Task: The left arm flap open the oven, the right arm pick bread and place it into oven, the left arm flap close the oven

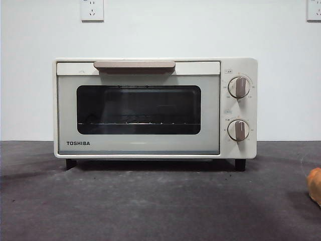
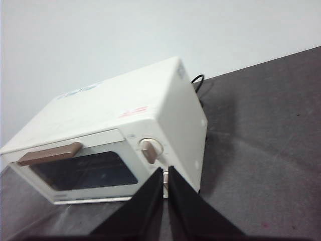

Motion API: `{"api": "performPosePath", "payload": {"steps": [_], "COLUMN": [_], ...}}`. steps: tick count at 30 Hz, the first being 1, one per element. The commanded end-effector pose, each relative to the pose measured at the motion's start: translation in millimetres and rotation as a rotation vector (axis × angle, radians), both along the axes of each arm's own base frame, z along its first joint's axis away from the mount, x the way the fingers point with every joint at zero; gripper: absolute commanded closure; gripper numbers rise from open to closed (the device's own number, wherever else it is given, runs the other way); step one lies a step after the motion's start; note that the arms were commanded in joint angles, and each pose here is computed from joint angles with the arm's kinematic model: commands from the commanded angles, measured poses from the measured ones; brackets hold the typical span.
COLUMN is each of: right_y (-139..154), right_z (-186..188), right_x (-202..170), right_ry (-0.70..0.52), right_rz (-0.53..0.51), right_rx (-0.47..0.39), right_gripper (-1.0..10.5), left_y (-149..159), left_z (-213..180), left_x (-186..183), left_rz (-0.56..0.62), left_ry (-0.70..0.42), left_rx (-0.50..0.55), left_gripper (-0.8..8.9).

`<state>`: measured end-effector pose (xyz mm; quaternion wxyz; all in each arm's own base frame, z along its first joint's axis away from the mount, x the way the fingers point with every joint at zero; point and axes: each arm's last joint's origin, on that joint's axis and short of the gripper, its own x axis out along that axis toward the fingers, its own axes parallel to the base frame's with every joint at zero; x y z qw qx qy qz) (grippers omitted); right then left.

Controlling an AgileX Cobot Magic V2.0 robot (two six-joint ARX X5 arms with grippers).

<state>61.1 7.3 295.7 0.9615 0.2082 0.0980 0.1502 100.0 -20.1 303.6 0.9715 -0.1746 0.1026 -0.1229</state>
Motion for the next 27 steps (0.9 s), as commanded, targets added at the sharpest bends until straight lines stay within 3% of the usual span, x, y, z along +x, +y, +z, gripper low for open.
{"api": "performPosePath", "payload": {"steps": [1,10,15,19,27], "right_y": [1.1,5.3,9.0,11.8,13.7], "right_z": [17.9,55.5,64.7,65.0,64.6], "right_x": [-1.0,-3.3,-2.8,-0.5,-0.7], "right_ry": [-0.022,-0.018,0.024,0.054,0.054], "right_rz": [0.046,0.190,0.278,0.342,0.375], "right_rx": [-0.051,-0.170,-0.244,-0.286,-0.288], "right_gripper": [9.4,9.4,9.4,9.4,9.3], "left_y": [-4.2,-20.1,-25.9,-28.6,-30.6], "left_z": [16.0,43.1,52.4,55.3,58.6], "left_x": [1.0,8.4,7.0,6.7,6.4], "left_rz": [-0.075,-0.365,-0.484,-0.544,-0.572], "left_ry": [-0.009,0.067,0.101,0.116,0.075], "left_rx": [0.025,0.075,0.154,0.226,0.221], "left_gripper": [8.03,8.03,8.03,8.03,7.84]}}
